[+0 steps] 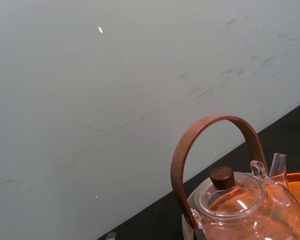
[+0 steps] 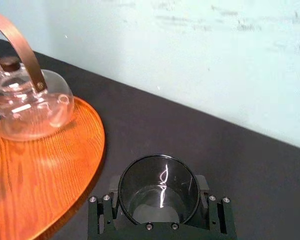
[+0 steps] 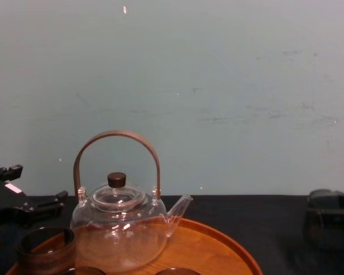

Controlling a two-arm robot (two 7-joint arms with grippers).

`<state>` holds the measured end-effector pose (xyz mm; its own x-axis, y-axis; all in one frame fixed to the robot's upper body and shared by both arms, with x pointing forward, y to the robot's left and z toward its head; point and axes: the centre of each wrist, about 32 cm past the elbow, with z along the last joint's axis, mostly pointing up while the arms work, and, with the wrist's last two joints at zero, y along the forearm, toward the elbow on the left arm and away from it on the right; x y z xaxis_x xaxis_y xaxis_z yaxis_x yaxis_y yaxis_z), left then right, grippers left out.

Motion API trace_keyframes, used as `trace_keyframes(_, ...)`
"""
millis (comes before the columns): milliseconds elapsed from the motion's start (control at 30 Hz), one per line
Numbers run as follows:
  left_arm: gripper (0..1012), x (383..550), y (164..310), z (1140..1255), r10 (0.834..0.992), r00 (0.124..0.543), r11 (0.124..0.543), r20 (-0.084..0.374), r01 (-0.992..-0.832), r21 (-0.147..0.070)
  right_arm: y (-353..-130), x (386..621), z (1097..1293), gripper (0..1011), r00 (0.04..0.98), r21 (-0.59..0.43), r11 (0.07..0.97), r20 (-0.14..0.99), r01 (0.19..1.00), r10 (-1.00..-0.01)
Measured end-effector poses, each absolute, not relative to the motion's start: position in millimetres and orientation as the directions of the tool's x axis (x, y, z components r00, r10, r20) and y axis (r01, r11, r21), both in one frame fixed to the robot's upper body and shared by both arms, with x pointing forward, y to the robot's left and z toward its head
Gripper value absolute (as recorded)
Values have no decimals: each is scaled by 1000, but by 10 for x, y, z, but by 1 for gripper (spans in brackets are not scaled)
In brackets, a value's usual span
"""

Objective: Pick up the glass from the table and place it on the tray.

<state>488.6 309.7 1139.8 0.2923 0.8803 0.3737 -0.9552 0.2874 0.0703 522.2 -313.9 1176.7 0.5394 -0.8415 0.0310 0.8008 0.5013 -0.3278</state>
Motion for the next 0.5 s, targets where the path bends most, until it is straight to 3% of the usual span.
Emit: trace_keyframes(500, 1002, 4886, 3097, 11398, 880, 292, 287, 374, -955, 70, -2942, 5281, 11944, 905, 610, -285, 576, 43, 766, -791)
